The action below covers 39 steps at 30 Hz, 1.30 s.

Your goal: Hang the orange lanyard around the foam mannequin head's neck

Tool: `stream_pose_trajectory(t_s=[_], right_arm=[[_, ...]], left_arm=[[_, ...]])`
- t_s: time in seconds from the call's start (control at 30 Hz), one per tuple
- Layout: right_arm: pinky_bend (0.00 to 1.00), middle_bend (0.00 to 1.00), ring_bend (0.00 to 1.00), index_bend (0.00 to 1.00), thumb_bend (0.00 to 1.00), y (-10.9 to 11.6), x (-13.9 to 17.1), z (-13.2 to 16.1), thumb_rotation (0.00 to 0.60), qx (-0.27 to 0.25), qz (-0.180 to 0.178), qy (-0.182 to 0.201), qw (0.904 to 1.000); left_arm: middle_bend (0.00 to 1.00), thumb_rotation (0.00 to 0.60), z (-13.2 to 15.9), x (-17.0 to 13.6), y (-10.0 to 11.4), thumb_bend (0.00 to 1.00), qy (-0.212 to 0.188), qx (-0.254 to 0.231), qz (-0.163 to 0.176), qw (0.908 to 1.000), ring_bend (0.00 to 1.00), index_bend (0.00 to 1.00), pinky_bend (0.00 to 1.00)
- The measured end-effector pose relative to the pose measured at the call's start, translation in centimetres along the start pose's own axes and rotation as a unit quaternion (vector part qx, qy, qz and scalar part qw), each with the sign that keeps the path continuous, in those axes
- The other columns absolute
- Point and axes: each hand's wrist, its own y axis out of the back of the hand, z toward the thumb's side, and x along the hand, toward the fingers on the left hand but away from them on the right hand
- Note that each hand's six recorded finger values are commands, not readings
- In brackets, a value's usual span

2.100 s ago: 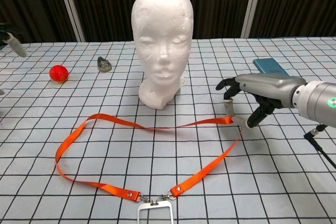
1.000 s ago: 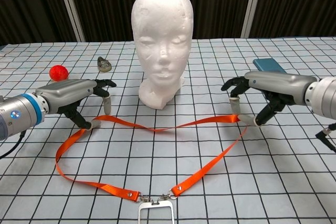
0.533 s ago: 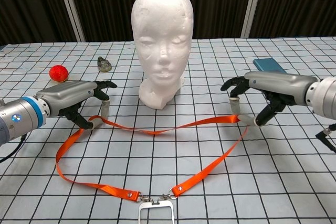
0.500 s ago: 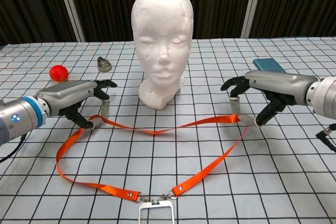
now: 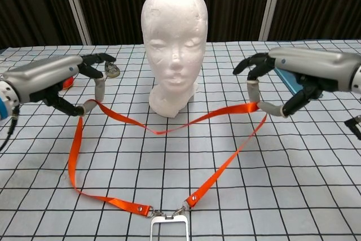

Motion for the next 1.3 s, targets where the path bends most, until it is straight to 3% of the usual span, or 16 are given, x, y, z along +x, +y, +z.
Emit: stream_pose_trajectory(t_s=[0.27, 0.43, 0.93, 1.3], right_arm=[[0.00, 0.15, 0.00, 0.73, 0.48, 6.3, 1.0, 1.8, 0.600, -0.029, -0.075, 0.035, 0.9961], [0.00, 0.16, 0.00, 0.73, 0.48, 8.9, 0.5, 2.7, 0.600, -0.051, -0.103, 0.040, 0.9925], [0.00, 0.16, 0.00, 0.73, 0.48, 12.9, -3.0, 2.5, 0.600, -0.134, -0.133, -0.003, 0.9819], [0.00, 0.17, 0.00, 0.73, 0.48, 16.2, -6.8, -1.3, 0.600, -0.213, -0.162, -0.076, 0.9607]], left_arm=[[0.00, 0.600, 0.2, -1.7, 6.0, 0.54, 0.010, -0.050, 0.073, 0.9960, 0.00, 0.64, 0.00], [0.00, 0.600, 0.2, -1.2, 8.8, 0.54, 0.024, -0.076, 0.103, 0.9915, 0.00, 0.65, 0.00], [0.00, 0.600, 0.6, 3.3, 13.0, 0.54, 0.055, -0.091, 0.109, 0.9883, 0.00, 0.65, 0.00], [0.00, 0.600, -1.0, 8.3, 16.2, 0.54, 0.098, -0.078, 0.120, 0.9849, 0.00, 0.66, 0.00]])
